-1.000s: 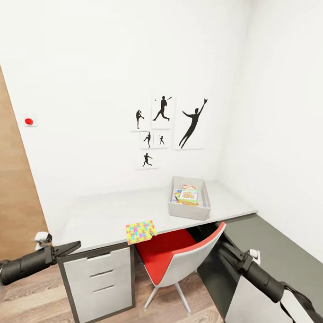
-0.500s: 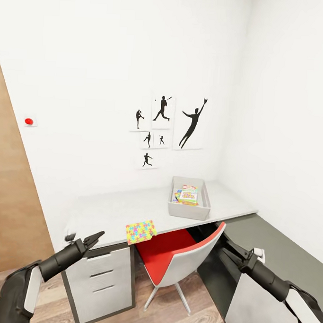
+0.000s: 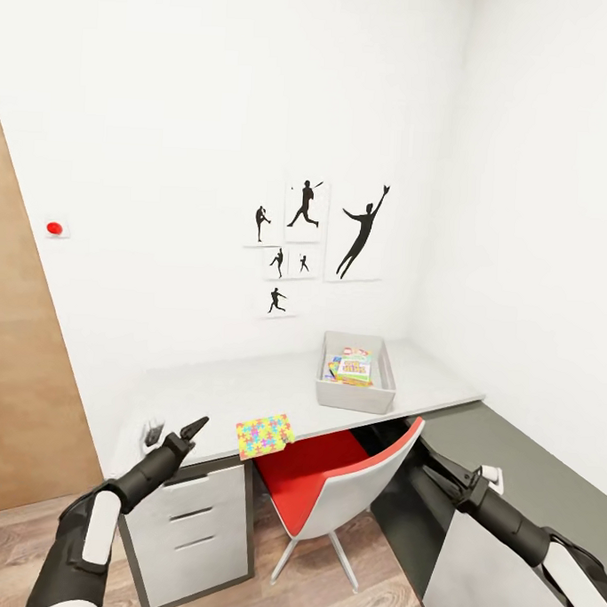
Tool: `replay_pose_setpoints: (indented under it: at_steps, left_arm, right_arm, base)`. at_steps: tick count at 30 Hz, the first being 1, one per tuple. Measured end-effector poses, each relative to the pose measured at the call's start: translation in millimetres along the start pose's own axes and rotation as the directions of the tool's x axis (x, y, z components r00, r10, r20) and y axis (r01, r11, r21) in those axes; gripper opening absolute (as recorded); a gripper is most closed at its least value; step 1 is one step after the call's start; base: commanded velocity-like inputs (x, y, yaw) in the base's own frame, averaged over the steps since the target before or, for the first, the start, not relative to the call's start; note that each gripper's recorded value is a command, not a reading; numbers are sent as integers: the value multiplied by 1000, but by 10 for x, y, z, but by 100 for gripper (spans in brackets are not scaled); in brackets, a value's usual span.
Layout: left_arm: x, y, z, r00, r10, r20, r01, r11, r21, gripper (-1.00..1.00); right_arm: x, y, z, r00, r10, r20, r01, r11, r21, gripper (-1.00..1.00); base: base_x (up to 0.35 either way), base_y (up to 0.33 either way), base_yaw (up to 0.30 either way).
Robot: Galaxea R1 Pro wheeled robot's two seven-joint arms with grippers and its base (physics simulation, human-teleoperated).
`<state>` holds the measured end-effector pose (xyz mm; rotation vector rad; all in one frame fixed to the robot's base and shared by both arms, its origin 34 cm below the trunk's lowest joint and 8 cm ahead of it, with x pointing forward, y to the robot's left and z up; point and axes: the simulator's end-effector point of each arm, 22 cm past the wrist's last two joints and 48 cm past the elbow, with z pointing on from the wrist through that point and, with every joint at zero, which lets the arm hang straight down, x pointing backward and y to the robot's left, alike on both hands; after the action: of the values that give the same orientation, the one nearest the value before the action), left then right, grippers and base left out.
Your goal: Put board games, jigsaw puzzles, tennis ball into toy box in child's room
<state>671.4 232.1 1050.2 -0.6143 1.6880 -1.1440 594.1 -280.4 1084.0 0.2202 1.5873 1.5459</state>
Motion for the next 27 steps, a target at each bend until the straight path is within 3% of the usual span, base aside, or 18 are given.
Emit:
replay_pose_setpoints:
  at_steps: [4, 9, 14, 22, 27]
  left_arm:
    - [39, 120, 37, 999, -46, 21, 46, 998, -30, 100]
    - [80, 251, 67, 996, -72, 47, 75, 995, -66, 100]
    - [197, 347, 122, 995, -87, 50, 92, 989, -113, 100]
    - [334, 488, 191, 998, -62, 32, 67, 979, -192, 100]
    - [456, 625, 243, 994, -106, 34, 111, 966, -235, 100]
  right_arm:
    - [-1, -1, 0, 1000, -1, 0, 1, 1000, 1, 100]
    - [-2, -2, 0, 1000, -2, 1, 2, 1000, 1, 100]
    - [-3, -1, -1, 1000, -1, 1, 1, 1000, 1, 100]
    - [-6, 1, -4, 1000, 0, 0, 0, 1000, 0, 100]
    - [-7, 5, -4, 1000, 1, 1, -1, 1000, -1, 100]
  base:
    - [0, 0, 0]
    - [0, 0, 0]
    - [0, 0, 0]
    - [0, 0, 0]
    - [0, 0, 0]
